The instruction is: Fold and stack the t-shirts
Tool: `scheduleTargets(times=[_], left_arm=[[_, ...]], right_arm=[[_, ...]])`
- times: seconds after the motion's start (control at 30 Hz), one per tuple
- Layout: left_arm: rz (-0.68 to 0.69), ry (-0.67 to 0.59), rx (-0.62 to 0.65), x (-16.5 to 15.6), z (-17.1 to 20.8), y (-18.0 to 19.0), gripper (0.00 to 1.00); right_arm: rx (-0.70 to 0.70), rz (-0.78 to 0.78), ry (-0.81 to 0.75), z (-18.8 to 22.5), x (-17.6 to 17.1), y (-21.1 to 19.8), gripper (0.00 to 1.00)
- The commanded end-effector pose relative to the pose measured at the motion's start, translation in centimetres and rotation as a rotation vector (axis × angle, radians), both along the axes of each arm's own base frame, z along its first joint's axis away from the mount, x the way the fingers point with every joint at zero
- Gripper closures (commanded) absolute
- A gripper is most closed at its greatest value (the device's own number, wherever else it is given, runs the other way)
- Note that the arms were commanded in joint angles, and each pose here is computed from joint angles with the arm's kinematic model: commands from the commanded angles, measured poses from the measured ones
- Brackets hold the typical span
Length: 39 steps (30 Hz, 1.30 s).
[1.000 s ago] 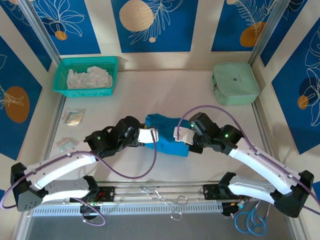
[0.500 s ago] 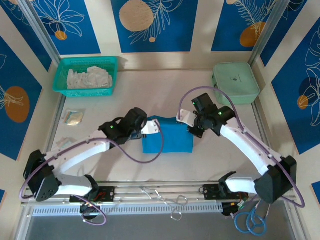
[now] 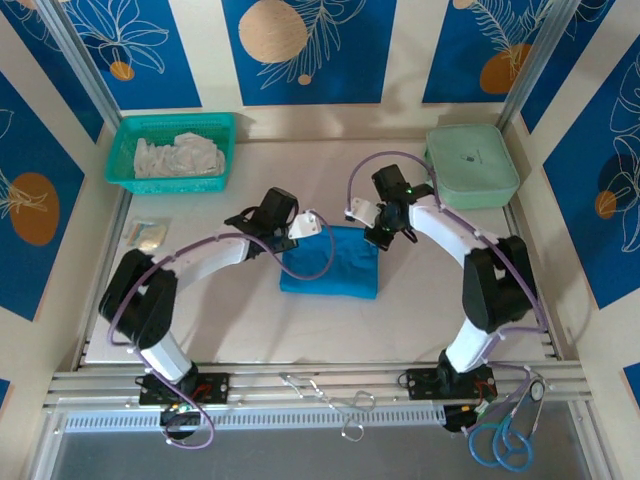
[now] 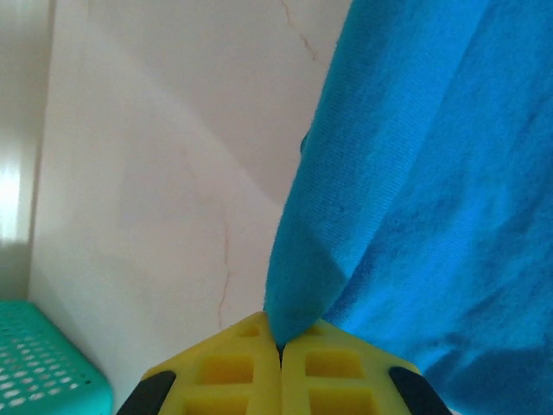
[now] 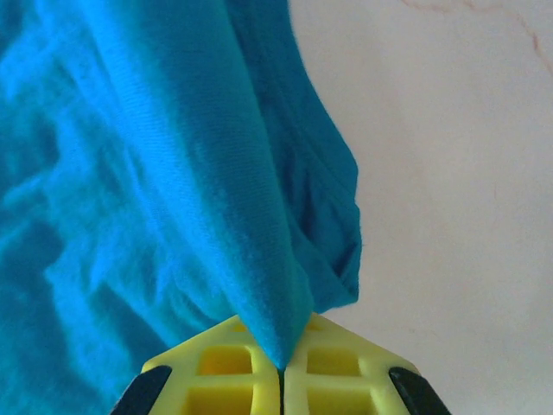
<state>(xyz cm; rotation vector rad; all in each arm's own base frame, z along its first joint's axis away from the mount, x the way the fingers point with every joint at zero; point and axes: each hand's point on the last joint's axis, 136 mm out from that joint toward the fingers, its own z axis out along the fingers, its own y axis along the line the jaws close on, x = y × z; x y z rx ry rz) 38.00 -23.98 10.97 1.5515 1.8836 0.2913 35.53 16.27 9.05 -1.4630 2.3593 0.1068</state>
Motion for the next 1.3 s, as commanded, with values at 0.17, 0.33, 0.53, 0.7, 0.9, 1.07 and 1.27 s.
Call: scheduleTargets(times=[0.17, 0.33, 0.53, 0.7, 0.9, 1.07, 1.27], left_arm=[[0.032, -0.064, -0.044, 4.0, -1.9, -1.5, 1.0], [0.04, -0.079, -0.054, 4.4, -1.7, -1.7, 0.96], [0.089, -0.158, -0.083, 5.5, 0.4, -1.3, 0.49], [0.174, -0.251, -0.141, 6.4, 4.5, -0.3, 0.24], [0.276, -0.378, -0.299, 5.2, 12.2, 2.2, 0.1], [0.339, -0.429, -0.532, 1.0, 19.2, 5.0, 0.01], [0.446, -0.054, -0.681, -6.7, 18.4, 6.5, 0.01]], right_arm=[[-0.051, -0.162, 0.031, -3.9, 2.8, -1.1, 1.0], [-0.063, -0.215, 0.017, -4.2, 3.5, -1.5, 0.84], [-0.039, -0.283, -0.046, -2.2, 5.1, -1.5, 0.49], [0.028, -0.374, -0.097, 2.2, 6.3, -1.9, 0.44], [0.198, -0.541, -0.236, 11.6, 5.5, -3.9, 0.41], [0.387, -0.926, -0.134, 17.6, 1.2, -8.9, 0.41], [0.851, -0.975, 0.374, 15.1, -5.2, -7.0, 0.48]])
